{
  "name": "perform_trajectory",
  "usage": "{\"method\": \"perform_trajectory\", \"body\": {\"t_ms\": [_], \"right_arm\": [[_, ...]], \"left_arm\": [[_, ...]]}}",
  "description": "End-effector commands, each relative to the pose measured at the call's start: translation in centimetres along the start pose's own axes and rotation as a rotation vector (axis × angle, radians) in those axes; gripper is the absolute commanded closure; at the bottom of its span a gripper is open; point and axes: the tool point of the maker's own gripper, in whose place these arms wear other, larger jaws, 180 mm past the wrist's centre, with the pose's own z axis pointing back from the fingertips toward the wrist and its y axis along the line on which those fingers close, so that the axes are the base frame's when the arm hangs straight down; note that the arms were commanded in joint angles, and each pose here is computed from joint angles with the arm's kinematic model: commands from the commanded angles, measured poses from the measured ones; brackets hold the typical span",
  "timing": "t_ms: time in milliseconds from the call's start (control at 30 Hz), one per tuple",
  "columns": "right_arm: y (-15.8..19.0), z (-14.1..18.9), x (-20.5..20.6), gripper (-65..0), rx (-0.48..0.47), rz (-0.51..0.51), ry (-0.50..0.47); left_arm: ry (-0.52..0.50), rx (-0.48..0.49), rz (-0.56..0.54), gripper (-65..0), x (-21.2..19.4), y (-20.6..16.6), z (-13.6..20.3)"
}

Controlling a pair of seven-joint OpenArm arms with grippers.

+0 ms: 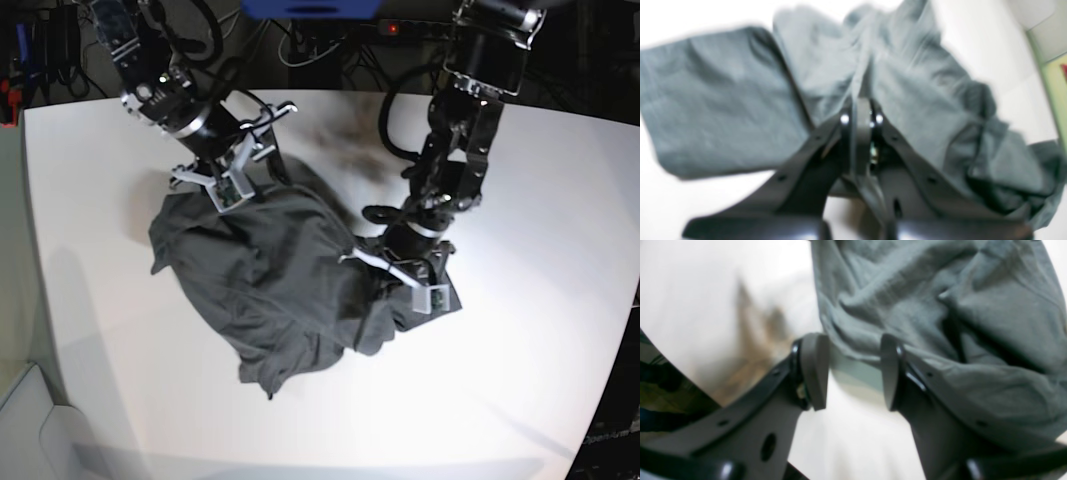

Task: Layout the t-shirt on the table in an organized manner, then fold the t-shirt properly
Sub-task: 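Regrasp the shirt with the left gripper and lift it up, then pull the shirt apart, left gripper up and away, right gripper outward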

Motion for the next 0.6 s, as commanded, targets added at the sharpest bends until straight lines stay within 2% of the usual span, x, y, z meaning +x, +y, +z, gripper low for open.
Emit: {"method": "perform_trajectory", "body": {"t_ms": [0, 200, 333, 567], "right_arm": [[-0.1, 0.2, 1.2, -26.5, 0.001, 0.002, -0.044], [0.0, 0.2, 1.1, -26.5, 0.001, 0.000, -0.042], [-0.1, 0.2, 1.2, -26.5, 0.001, 0.001, -0.045], [-0.1, 0.2, 1.3, -26.5, 0.001, 0.004, -0.048]], "left_arm": [[-0.051, 0.002, 0.005, -0.5, 1.4, 0.3, 0.7], [-0.150, 0.059, 0.046, -0.5, 3.6, 2.5, 4.7], [-0.160, 0.108, 0.067, -0.5, 2.7, 3.9, 8.1], [-0.121, 0.203, 0.089, -0.5, -0.4, 5.9, 14.2]]}}
